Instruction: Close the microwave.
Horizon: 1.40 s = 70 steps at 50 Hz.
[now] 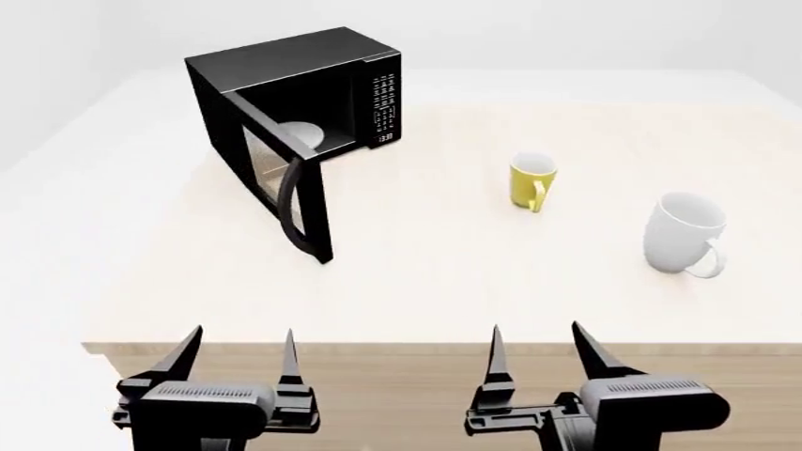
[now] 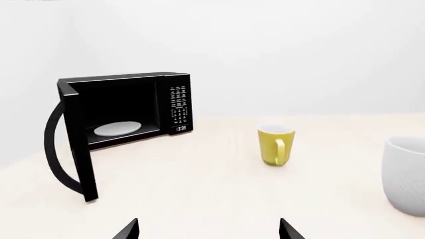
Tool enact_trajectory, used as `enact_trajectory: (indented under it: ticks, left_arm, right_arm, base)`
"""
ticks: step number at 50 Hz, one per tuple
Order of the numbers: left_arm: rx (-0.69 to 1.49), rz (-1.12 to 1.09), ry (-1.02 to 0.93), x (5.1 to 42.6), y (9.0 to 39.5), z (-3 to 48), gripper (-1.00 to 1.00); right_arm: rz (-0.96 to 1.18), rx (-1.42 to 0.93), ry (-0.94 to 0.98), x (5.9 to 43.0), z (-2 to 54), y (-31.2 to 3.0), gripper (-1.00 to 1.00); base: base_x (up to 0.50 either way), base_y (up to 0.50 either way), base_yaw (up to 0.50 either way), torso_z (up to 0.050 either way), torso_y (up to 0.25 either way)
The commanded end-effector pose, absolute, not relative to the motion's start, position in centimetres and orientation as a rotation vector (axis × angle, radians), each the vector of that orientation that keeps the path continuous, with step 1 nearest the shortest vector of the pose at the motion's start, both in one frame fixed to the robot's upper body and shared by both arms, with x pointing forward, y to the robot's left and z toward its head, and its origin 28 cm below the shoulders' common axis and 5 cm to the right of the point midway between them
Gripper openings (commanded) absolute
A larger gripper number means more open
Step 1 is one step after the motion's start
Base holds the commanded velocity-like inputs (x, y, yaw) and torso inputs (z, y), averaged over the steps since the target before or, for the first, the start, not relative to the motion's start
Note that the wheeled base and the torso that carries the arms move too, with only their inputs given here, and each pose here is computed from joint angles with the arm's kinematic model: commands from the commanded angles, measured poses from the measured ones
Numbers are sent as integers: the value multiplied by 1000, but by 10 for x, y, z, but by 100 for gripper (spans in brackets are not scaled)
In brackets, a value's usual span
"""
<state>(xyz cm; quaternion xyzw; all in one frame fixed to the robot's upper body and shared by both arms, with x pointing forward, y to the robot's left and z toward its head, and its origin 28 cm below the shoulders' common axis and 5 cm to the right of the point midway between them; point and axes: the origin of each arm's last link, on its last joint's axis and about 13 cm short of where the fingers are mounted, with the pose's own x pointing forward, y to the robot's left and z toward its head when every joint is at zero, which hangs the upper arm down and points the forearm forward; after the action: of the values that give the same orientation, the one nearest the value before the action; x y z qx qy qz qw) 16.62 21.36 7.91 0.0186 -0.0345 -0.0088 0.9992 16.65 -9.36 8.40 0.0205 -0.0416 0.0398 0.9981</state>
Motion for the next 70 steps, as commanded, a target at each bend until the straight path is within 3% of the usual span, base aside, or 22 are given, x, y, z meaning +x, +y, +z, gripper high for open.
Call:
enact_trajectory:
  ticks: [1,13,35,48,70]
  left_arm:
    - [36,-19,-71,166,213,79,100]
    - [33,-18,-72,166,213,80,100]
    - [32,-15,-73,165,214,81,100]
    - [33,-14,-75,165,214,81,100]
    - [33,-13,-77,165,214,81,100]
  right_arm:
    - [84,42,-94,165,86,-93,100]
    - [90,55,-98,166,86,-94,100]
    - [95,55,-114,164,86,-93,100]
    - [142,64,-155,161,91,-90,100]
    - [141,70,-176,159,94,-92,100]
  base:
    - [0,0,0,0,0]
    - [0,40,0,0,0]
    - [0,476,0,0,0]
    - [0,0,0,0,0]
    - [483,0,0,0,0]
